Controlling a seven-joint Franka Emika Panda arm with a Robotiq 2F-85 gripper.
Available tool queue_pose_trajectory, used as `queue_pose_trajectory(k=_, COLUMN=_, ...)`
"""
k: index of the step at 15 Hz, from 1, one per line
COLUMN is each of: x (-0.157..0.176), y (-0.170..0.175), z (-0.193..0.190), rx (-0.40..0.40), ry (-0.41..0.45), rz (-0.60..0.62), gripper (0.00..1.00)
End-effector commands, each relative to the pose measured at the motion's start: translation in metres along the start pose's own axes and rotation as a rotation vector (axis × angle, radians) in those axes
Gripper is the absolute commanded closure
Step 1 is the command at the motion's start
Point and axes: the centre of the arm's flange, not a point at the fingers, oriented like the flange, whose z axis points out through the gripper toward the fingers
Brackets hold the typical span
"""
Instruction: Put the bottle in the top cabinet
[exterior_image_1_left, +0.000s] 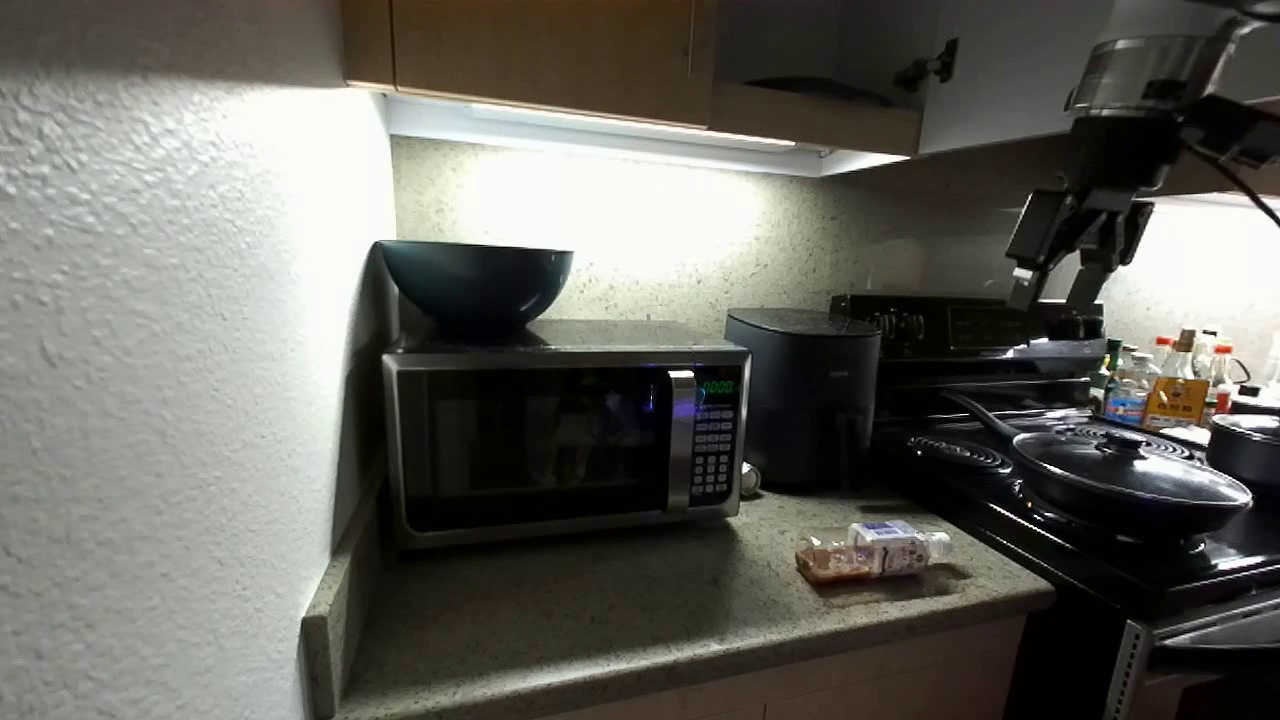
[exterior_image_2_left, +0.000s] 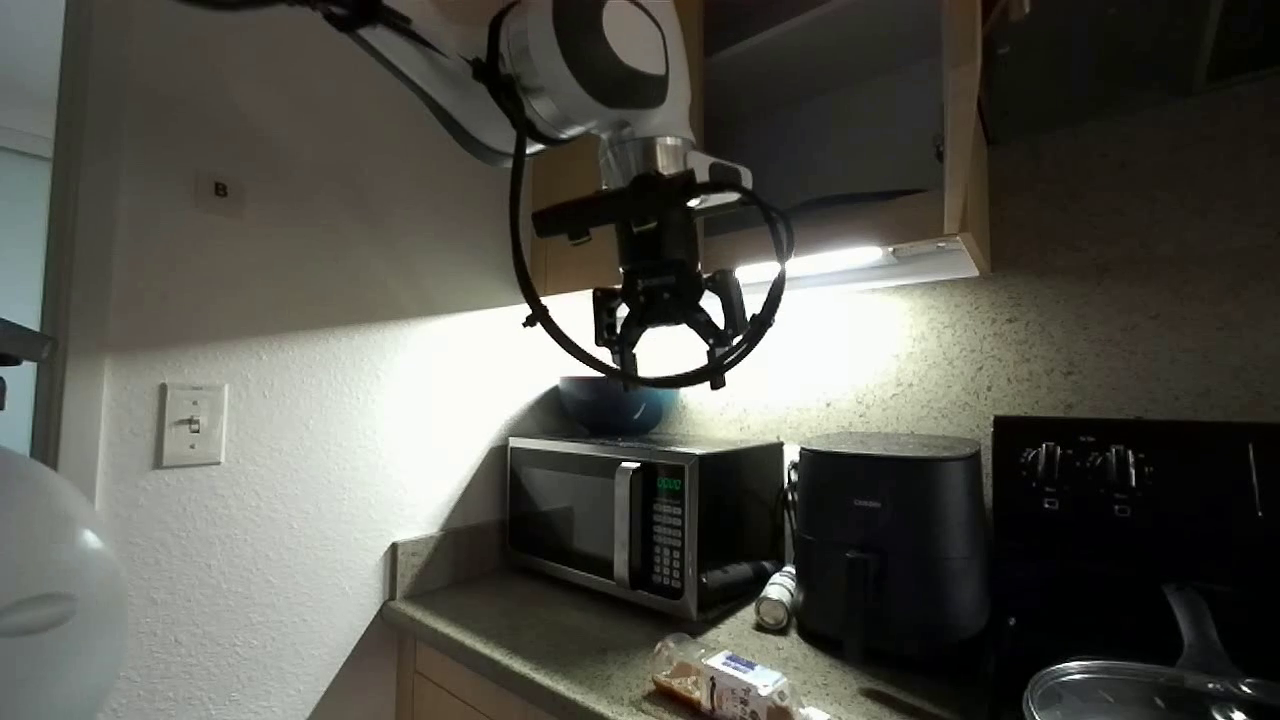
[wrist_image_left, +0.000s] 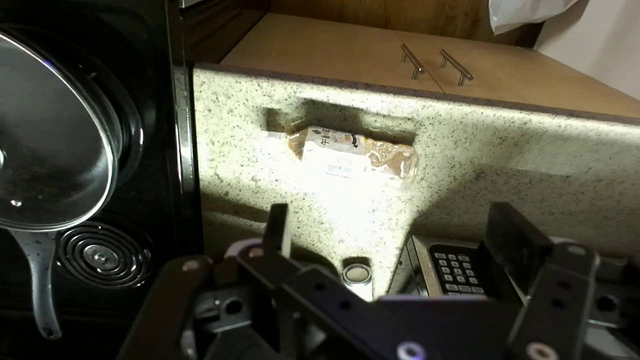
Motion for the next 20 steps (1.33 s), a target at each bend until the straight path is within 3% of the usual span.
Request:
queue_pose_trajectory(k=1, x=0.032, y=-0.005, z=0.031, rx=-0.011, ry=-0.029, rz=-0.037, gripper=0.0)
queue_pose_trajectory(k=7, x=0.047, y=-0.017, z=0.079, rx=-0.007, ry=-0.203, rz=-0.067, gripper=0.0)
queue_pose_trajectory(k=8, x=0.036, y=-0.014, z=0.074, rx=-0.01, ry=-0.15, rz=-0.033, gripper=0.0)
queue_pose_trajectory(k=13, x=0.042, y=-0.018, z=0.085, rx=-0.011, ry=-0.193, rz=-0.041, gripper=0.0)
queue_pose_trajectory(k=15, x=0.05, y=-0.022, z=0.102, rx=-0.008, ry=-0.167, rz=-0.056, gripper=0.0)
queue_pose_trajectory(k=20, x=0.072, y=-0.022, z=0.153, rx=-0.011, ry=-0.217, rz=-0.066, gripper=0.0)
